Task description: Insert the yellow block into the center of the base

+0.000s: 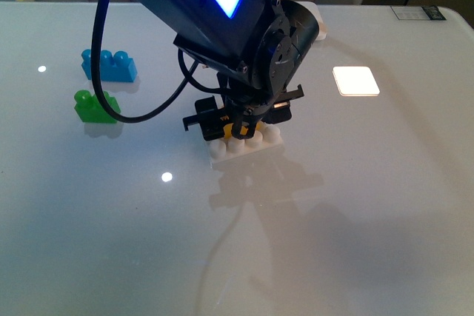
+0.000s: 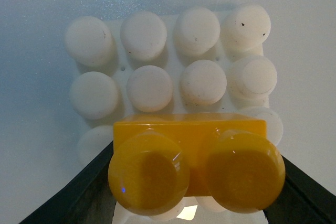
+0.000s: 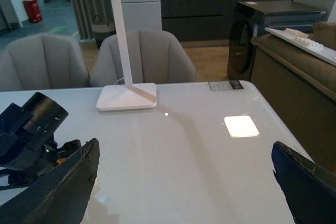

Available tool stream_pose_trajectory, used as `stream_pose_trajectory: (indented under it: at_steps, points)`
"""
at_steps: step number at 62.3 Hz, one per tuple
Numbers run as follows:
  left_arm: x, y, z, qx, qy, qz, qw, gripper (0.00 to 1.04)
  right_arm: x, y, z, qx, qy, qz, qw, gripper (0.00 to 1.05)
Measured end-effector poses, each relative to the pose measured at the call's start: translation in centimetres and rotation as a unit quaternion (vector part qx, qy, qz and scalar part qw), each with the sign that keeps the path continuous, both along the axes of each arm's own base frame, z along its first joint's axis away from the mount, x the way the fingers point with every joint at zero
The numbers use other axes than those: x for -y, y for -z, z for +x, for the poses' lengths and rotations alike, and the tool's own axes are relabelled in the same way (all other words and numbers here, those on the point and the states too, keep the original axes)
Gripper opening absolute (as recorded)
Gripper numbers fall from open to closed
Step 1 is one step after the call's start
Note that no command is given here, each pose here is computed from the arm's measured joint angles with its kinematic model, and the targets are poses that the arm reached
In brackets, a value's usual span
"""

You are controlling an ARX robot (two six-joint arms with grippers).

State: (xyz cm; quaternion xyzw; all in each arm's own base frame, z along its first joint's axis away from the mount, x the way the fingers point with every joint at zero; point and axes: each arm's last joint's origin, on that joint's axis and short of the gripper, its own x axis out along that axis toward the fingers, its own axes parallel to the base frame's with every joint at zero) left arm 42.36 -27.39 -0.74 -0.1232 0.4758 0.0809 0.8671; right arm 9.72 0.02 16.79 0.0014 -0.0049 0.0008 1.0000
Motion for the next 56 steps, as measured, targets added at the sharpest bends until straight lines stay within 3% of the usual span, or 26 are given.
stream_pose_trajectory:
  at_steps: [56]
  points:
    - [0.0,1.3,0.1,0.006,-0.011,0.019,1.0,0.64,0.0,0.0,0.0,0.0,0.0,0.0,1.0,0.96]
